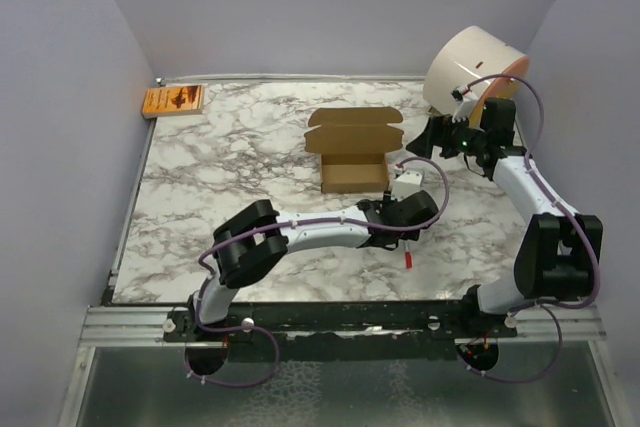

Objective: Fold the paper box

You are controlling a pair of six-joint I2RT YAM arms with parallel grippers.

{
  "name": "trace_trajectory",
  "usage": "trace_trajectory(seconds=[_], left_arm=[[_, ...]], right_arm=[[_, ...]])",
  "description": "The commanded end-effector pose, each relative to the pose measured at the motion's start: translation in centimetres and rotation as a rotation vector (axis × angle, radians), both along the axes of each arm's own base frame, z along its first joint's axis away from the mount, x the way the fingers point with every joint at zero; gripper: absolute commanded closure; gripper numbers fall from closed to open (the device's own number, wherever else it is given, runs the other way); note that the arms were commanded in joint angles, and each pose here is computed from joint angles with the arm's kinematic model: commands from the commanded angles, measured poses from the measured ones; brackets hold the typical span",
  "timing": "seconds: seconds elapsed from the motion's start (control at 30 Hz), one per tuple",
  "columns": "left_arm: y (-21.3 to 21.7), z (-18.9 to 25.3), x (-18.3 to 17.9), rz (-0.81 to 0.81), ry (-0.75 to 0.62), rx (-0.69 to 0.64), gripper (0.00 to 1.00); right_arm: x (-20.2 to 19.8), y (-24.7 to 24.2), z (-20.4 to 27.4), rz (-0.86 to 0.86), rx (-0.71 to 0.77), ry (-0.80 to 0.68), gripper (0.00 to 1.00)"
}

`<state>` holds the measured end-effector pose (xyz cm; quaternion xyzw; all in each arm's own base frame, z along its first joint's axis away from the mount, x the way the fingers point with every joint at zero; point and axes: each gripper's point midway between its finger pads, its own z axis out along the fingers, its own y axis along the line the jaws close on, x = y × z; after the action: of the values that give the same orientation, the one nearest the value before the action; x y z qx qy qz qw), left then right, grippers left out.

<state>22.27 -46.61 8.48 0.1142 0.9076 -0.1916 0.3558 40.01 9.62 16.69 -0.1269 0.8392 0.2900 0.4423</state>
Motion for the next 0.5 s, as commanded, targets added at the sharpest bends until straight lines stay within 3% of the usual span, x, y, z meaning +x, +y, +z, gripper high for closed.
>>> trace_trajectory(seconds=[0.0,0.2,0.47], left_arm=[[-0.4,-0.9,-0.5,0.04,0.049,0.05,0.53],[-0.5,-3.0,-0.3,0.109,0.07,0.167,0.54],[-0.3,-4.5,0.1,0.188,0.071,0.216,0.55]], right_arm=[[-0.2,-0.6,1.3,-0.033,-0.011,-0.023,0.01],[-0.3,-0.7,1.2,-0.052,-0.008,-0.021,0.02],[-0.1,-0.9,1.4,-0.07,-0.009,-0.028,0.02]])
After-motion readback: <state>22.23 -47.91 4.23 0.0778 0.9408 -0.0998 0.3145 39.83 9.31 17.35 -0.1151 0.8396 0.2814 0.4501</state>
